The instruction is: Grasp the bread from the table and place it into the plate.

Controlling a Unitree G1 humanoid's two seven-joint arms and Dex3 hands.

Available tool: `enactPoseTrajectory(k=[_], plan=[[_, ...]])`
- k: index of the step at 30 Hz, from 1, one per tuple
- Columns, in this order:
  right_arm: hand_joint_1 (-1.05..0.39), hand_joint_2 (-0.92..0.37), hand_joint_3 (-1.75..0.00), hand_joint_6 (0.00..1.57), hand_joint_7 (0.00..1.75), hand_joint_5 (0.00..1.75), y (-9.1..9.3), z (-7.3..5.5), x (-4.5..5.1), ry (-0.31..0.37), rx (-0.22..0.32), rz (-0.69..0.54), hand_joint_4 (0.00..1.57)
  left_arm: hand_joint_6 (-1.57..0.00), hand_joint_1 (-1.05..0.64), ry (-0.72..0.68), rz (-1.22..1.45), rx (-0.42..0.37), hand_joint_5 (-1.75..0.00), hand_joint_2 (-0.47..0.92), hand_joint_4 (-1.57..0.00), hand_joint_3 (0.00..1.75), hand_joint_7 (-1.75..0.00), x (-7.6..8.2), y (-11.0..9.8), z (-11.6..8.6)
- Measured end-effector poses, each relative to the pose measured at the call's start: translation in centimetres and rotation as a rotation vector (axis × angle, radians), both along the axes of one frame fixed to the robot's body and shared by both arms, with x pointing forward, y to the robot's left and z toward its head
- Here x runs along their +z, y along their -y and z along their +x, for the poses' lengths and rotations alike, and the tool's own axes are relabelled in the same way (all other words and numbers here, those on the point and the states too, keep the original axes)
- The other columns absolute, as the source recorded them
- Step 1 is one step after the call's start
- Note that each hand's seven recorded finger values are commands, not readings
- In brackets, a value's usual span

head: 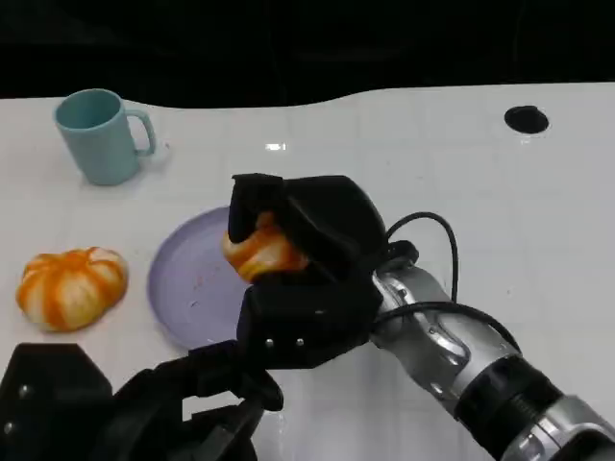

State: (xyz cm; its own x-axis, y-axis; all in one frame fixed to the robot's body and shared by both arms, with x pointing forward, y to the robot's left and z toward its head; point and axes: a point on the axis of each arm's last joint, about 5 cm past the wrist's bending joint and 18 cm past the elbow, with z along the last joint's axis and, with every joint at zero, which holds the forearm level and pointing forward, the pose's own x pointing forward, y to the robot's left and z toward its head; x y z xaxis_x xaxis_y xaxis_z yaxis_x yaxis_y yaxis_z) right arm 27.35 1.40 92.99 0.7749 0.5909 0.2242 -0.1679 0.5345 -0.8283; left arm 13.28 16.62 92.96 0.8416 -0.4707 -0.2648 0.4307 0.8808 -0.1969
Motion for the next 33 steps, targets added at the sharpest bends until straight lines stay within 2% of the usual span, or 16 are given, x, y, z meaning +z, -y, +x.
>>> enactPoseTrajectory(k=[1, 3, 4, 5, 6, 7, 9, 10, 15, 18, 27, 33], plan=[[-0.21, -0.44, -1.11, 0.7, 1.55, 1.75, 0.0, 0.0, -0.04, -0.003, -0.001, -0.008, 0.9, -0.61, -0.33, 0.0, 0.0, 0.0, -1.75, 0.74, -0.67, 0.87, -1.48, 0.0, 0.0, 0.0], [-0.23, -0.51, -0.94, 0.77, 1.15, 1.75, -0.1, 0.1, -0.07, -0.011, -0.009, -0.024, 0.88, -0.61, -0.34, -0.003, 0.0, 0.002, -1.75, 0.74, -0.67, 0.87, -1.47, 0.0, 0.0, 0.0], [-0.23, -0.52, -0.91, 0.79, 1.08, 1.75, -0.2, 0.2, -0.09, -0.018, -0.014, -0.034, 0.88, -0.61, -0.34, -0.003, 0.0, 0.002, -1.75, 0.74, -0.67, 0.87, -1.47, 0.0, 0.0, 0.0], [-0.28, -0.63, -0.67, 0.79, 0.79, 1.33, -0.2, 0.2, -0.12, -0.025, -0.019, -0.041, 0.77, -0.6, -0.34, -0.003, 0.0, 0.003, -1.75, 0.74, -0.66, 0.88, -1.47, 0.0, 0.0, 0.0], [-0.33, -0.74, -0.49, 0.77, 0.57, 1.03, -0.2, 0.2, -0.15, -0.036, -0.019, -0.048, 0.7, -0.6, -0.34, -0.003, 0.001, 0.003, -1.75, 0.74, -0.66, 0.88, -1.47, 0.0, 0.0, 0.0], [-0.37, -0.83, -0.35, 0.73, 0.4, 0.81, -0.2, 0.2, -0.16, -0.052, -0.014, -0.06, 0.65, -0.6, -0.34, -0.003, 0.001, 0.003, -1.75, 0.74, -0.66, 0.88, -1.47, 0.0, 0.0, 0.0], [-0.43, -0.9, -0.25, 0.66, 0.18, 0.54, -0.1, 0.3, -0.12, -0.096, 0.006, -0.11, 0.55, -0.6, -0.34, -0.002, 0.001, 0.003, -1.75, 0.73, -0.66, 0.88, -1.47, 0.0, 0.0, 0.0], [-0.48, -0.91, -0.25, 0.59, 0.12, 0.45, 0.0, 0.3, -0.12, -0.113, 0.015, -0.138, 0.47, -0.6, -0.34, -0.002, 0.001, 0.003, -1.75, 0.73, -0.66, 0.88, -1.47, 0.0, 0.0, 0.0], [-0.69, -0.92, -0.31, 0.34, 0.0, 0.26, 0.3, 0.4, 0.37, -0.159, 0.038, -0.229, 0.21, -0.6, -0.34, -0.003, 0.002, 0.003, -1.75, 0.74, -0.66, 0.87, -1.47, 0.0, 0.0, 0.0], [-0.74, -0.92, -0.32, 0.26, 0.0, 0.22, 0.3, 0.4, 0.98, -0.165, 0.058, -0.248, 0.13, -0.6, -0.34, -0.003, 0.002, 0.002, -1.75, 0.74, -0.66, 0.87, -1.47, 0.0, 0.0, 0.0], [-0.77, -0.92, -0.3, 0.3, 0.02, 0.24, 0.4, 0.3, 2.29, -0.158, 0.099, -0.312, 0.16, -0.6, -0.33, -0.001, 0.003, 0.001, -1.75, 0.74, -0.66, 0.88, -1.48, 0.0, 0.1, 0.0], [-0.73, -0.92, -0.26, 0.32, 0.02, 0.25, 1.3, 0.0, 2.97, -0.147, 0.116, -0.305, 0.19, -0.6, -0.33, 0.0, 0.003, 0.0, -1.75, 0.74, -0.67, 0.88, -1.48, 0.0, 0.1, 0.1]])
